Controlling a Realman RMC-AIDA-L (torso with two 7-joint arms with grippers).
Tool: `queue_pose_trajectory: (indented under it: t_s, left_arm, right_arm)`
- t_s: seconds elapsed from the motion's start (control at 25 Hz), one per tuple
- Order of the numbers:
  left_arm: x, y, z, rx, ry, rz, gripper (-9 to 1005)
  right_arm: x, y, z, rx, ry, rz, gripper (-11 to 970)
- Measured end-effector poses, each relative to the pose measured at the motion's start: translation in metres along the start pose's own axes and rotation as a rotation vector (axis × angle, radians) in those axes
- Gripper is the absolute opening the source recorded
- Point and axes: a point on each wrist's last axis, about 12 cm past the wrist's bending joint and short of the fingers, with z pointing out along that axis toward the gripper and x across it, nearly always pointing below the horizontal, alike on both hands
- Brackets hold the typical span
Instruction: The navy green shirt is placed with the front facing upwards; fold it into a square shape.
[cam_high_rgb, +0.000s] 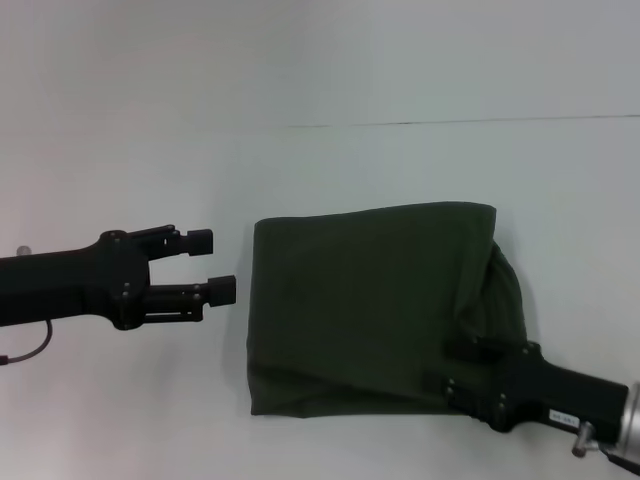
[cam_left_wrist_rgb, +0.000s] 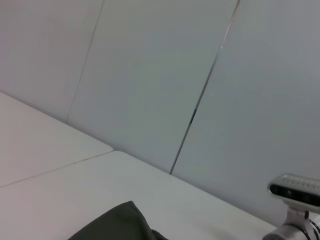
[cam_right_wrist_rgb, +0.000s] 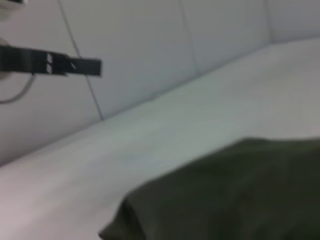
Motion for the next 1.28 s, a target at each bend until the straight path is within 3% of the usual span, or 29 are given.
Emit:
queue_pose_trajectory:
  t_s: [0.44,0.76,1.0,1.16,1.28]
  left_arm:
    - [-0.001,0.002,0.004,-0.009,-0.005,0.002,878]
    - [0.0,0.001,0.006,-0.006,-0.008,-0.005,877]
    - [0.001,0.0,0.005,-0.008,-0.013,-0.01,878]
    - [0.003,0.0,0.005,-0.011,-0.015,-0.014,878]
    - [0.003,0.0,0.005,-0.011,-0.015,-0.016,878]
  right_arm:
    - [0.024,0.004,-0.023,0.092,0.018,0.059,609]
    - [-0.006,-0.007,-0.045,0.092,-0.144,0.033,610]
    - [-0.02,-0.012,-0.022,0.054,-0.113,0.025,610]
    - [-0.016,-0.009,-0.005,0.024,-0.06,0.035,610]
    - [-0.01,-0.01,-0.004,0.048,-0.039,0.05,609]
